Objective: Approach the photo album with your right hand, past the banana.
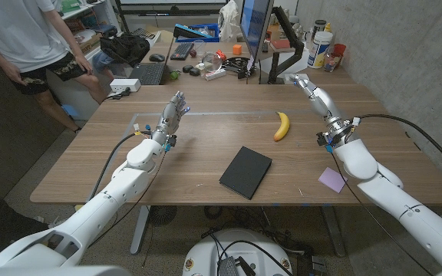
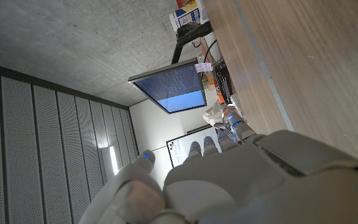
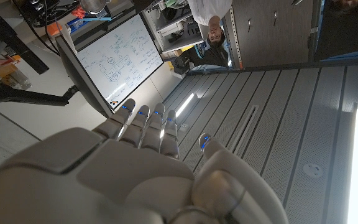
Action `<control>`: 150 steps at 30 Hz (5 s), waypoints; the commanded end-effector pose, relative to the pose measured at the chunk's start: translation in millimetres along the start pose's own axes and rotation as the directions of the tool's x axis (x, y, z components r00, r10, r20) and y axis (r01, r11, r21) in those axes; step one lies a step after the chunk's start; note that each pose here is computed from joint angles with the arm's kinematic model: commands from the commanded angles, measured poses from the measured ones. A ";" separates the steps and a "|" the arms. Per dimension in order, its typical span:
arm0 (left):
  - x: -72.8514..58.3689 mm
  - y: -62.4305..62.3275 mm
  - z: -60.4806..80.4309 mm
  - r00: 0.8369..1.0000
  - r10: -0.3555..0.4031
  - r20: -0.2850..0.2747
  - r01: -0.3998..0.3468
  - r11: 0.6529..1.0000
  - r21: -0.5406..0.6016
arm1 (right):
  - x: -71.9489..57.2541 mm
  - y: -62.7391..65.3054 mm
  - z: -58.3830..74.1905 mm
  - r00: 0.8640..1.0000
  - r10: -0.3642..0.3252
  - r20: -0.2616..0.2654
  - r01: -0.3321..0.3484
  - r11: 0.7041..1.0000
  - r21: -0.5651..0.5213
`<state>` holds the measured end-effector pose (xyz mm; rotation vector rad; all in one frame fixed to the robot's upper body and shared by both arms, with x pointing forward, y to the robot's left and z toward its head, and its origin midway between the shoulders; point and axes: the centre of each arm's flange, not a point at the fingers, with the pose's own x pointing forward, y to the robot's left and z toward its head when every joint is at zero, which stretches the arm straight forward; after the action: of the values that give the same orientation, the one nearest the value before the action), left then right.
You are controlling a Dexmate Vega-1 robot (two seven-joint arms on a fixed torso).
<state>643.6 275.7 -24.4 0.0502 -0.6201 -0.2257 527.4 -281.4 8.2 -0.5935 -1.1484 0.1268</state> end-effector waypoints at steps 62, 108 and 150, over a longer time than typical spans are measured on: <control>-3.0 -6.5 -0.1 1.000 -0.013 -0.004 0.013 1.000 0.011 | -27.4 20.4 50.7 0.966 0.158 0.204 -0.076 0.930 -0.359; -7.7 -1.8 -2.8 1.000 -0.012 -0.007 0.012 1.000 0.006 | -29.0 43.6 60.0 0.941 0.270 0.205 -0.159 0.885 -0.439; -7.8 -6.1 -6.6 1.000 -0.014 -0.017 0.014 1.000 0.008 | -33.9 66.9 59.1 0.899 0.398 0.184 -0.267 0.830 -0.490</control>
<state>641.3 272.6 -33.4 0.0619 -0.6062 -0.2362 474.6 -221.1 -33.0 -1.2056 -1.3517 0.2330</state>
